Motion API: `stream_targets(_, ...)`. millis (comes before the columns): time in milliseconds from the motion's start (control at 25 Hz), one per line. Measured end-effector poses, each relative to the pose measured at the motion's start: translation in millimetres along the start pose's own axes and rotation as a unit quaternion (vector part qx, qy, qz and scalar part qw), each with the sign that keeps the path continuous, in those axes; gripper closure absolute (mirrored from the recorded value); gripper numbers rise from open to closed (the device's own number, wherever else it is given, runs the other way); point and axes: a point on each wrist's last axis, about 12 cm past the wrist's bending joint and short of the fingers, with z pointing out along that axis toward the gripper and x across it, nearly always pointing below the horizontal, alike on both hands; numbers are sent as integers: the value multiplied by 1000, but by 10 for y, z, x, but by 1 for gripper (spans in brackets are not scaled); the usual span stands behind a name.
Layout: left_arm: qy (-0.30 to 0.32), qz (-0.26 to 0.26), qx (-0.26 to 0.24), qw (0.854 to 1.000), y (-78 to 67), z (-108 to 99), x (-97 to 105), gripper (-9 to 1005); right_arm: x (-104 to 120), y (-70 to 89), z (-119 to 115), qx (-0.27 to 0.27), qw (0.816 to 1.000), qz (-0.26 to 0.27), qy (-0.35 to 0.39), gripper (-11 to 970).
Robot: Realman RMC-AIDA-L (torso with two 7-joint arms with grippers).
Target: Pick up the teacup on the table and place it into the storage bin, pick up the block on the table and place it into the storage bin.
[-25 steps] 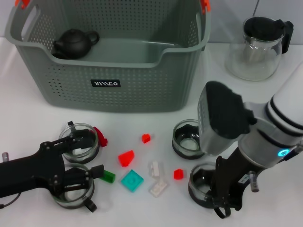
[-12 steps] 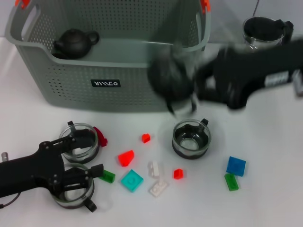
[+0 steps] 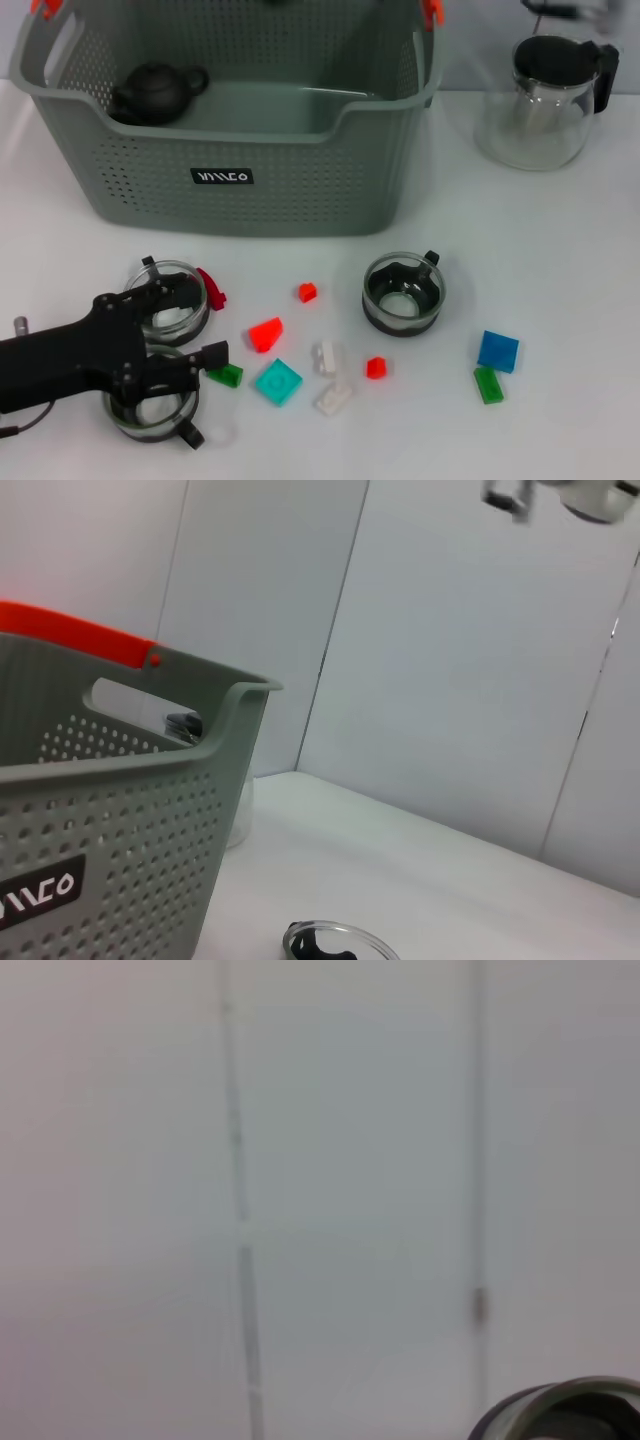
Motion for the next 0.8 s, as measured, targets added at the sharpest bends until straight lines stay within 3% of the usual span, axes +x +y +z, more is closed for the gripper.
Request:
stream_targets(240, -2, -6, 3, 1000, -18, 22, 22, 158, -237, -347, 582, 99, 993, 45, 44, 899)
stream_targets(400, -4, -9, 5, 1000, -34, 49, 33, 159, -216, -553, 918, 177, 978, 62, 89, 898)
stream_targets(640, -4, -13, 4, 1000, -37, 74, 53, 159, 59, -609, 1335, 226, 963, 34, 143, 899)
stream_targets(800, -3, -14, 3, 1000, -36, 79, 56, 159, 294, -594, 1428, 243, 953, 18, 180, 903)
